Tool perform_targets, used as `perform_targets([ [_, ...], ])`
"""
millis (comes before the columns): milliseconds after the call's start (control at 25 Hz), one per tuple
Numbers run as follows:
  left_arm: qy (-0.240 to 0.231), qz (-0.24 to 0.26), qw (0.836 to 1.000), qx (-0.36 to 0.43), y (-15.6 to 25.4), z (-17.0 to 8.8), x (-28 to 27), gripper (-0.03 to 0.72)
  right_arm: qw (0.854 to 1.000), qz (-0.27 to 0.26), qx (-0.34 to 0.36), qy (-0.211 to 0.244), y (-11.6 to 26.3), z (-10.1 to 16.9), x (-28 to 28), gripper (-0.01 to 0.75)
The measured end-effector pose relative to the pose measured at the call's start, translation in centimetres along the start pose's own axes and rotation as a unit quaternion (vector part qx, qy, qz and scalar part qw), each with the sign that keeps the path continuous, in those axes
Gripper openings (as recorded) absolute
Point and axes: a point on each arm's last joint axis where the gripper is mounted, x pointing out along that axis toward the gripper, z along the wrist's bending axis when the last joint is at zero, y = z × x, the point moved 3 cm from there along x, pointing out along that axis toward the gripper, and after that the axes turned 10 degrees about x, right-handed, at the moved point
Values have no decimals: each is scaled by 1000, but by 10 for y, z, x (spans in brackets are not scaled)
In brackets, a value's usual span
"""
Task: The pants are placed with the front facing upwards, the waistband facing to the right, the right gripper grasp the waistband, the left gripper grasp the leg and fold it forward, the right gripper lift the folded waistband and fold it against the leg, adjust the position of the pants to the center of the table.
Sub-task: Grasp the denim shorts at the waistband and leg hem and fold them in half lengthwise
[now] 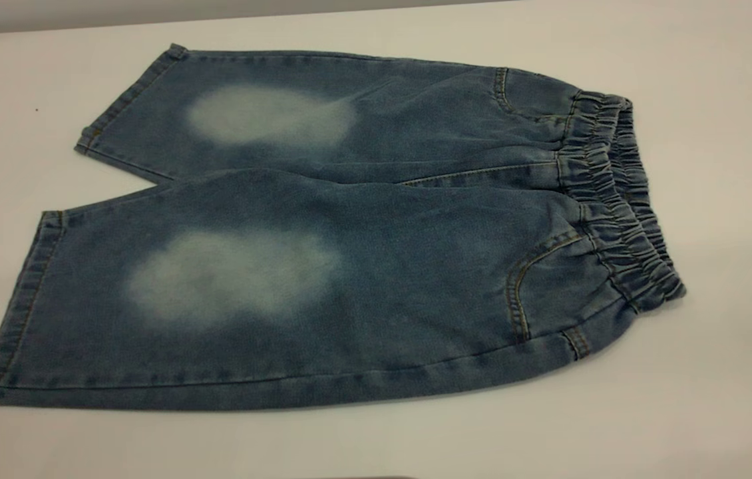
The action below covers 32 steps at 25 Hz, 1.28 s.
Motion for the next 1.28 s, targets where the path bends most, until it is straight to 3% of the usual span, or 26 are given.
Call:
perform_targets([
  [760,0,0,1000,0,0,0,0,409,1000,2,4,-8,0,2,0,494],
  [1000,10,21,1000,2,-14,0,2,409,996,69,46,-38,-8,13,16,507],
  [1280,40,76,993,85,-58,-1,39,410,981,151,94,-72,-32,26,63,587],
])
